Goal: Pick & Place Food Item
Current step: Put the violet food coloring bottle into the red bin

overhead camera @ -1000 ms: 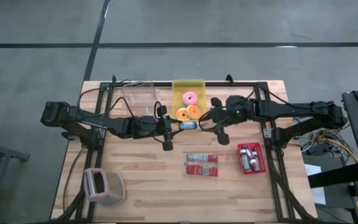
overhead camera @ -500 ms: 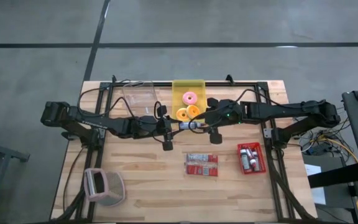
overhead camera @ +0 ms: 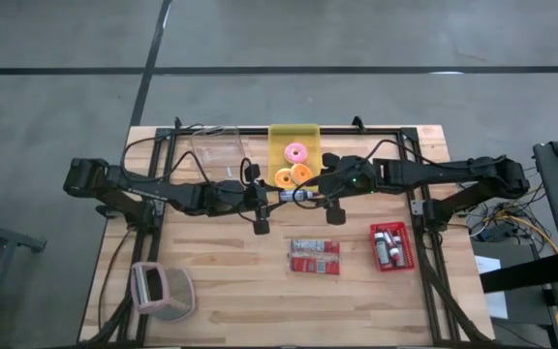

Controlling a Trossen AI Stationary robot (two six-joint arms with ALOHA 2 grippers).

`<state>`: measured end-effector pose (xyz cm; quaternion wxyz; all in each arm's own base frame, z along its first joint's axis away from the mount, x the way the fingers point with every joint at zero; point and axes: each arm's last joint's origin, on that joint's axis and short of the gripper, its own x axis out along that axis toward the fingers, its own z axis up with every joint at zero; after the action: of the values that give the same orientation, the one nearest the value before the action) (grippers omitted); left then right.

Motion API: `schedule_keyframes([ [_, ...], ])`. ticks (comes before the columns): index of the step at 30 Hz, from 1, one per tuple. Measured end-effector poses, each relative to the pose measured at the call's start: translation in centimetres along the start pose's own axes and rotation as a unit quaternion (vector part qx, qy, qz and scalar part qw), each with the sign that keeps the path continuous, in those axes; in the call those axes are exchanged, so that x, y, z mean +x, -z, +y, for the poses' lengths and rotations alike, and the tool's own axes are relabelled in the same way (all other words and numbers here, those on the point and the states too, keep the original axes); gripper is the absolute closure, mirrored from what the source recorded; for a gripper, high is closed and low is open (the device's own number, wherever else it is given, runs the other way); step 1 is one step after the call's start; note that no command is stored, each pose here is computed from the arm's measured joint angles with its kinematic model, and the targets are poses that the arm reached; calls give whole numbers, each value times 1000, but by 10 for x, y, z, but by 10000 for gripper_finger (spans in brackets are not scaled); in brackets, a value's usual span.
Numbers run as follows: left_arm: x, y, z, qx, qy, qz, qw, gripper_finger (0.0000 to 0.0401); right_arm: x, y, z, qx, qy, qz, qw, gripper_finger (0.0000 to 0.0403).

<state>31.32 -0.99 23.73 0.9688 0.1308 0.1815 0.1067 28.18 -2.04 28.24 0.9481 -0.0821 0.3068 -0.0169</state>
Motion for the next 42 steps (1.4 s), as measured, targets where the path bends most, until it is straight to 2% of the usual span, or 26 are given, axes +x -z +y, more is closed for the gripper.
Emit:
schedule_keyframes([
  [18, 0, 0, 0, 0, 1, 0, 1000, 240, 0, 1, 0, 1, -6, 4, 1000, 306],
  [26, 0, 0, 0, 0, 1, 0, 1000, 240, 0, 1, 0, 4, -5, 6, 1000, 311],
  [35, 0, 0, 0, 0, 0, 0, 1000, 240, 0, 0, 0, 64, 0, 1, 998, 310],
  [42, 0, 0, 0, 0, 0, 0, 1000, 240, 0, -3, -1, 68, 2, -13, 998, 310],
])
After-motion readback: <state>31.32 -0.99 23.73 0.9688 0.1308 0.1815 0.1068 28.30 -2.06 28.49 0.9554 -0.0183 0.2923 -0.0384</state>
